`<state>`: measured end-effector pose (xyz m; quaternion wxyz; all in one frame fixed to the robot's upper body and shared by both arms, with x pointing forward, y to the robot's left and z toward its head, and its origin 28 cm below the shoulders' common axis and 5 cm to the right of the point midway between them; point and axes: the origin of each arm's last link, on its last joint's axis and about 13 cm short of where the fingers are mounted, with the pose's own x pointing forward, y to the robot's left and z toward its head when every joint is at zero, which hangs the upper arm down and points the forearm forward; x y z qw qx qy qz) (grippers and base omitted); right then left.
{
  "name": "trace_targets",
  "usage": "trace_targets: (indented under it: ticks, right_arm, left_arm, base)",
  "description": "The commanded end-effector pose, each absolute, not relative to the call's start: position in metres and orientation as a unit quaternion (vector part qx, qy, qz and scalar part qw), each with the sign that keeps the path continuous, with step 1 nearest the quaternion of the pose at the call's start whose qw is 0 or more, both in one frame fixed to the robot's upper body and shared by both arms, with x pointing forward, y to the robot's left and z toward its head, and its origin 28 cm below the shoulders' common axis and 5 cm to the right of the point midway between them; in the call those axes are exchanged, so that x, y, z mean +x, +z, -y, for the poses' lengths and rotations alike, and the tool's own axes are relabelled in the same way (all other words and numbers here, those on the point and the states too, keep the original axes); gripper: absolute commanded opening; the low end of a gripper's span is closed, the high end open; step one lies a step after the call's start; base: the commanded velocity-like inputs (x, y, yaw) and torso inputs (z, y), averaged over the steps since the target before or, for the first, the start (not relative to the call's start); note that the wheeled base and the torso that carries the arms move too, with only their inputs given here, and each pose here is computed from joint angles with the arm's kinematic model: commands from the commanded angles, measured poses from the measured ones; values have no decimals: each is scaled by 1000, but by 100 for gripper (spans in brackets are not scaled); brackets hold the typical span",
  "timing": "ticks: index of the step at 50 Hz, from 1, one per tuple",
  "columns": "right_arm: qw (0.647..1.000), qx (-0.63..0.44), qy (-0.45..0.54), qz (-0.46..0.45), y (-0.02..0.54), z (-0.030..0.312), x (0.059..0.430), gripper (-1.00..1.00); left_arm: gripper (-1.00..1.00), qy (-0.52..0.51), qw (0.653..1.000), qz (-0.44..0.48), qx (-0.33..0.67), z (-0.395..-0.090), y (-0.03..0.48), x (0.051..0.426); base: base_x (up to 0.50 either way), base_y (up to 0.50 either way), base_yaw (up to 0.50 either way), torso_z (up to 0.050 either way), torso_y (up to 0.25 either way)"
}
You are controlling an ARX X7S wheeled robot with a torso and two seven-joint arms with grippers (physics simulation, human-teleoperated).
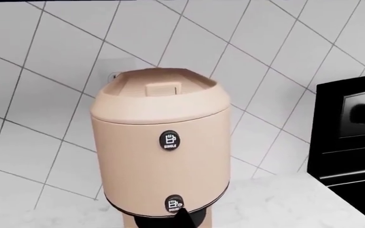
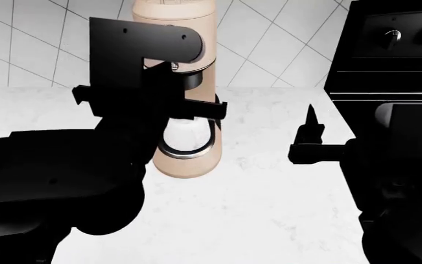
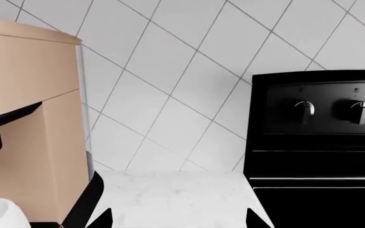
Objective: Press the button on the coffee machine to serve coffee.
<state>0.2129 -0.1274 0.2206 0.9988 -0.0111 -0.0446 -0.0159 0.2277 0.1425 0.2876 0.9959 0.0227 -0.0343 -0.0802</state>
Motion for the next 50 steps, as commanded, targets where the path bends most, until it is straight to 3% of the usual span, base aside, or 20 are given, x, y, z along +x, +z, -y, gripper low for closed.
trace_targets:
  ticks: [1,50]
  right_arm:
    - [999,-5,-17,44,218,128,215,100]
    - [999,1,-20,43,214,128,213,100]
  left_arm:
    - [-100,-77,996,31,17,-143,288,234]
    - [-100,-74,997,9,14,-141,276,253]
  base:
    - [0,0,0,0,0]
    - [0,0,0,0,0]
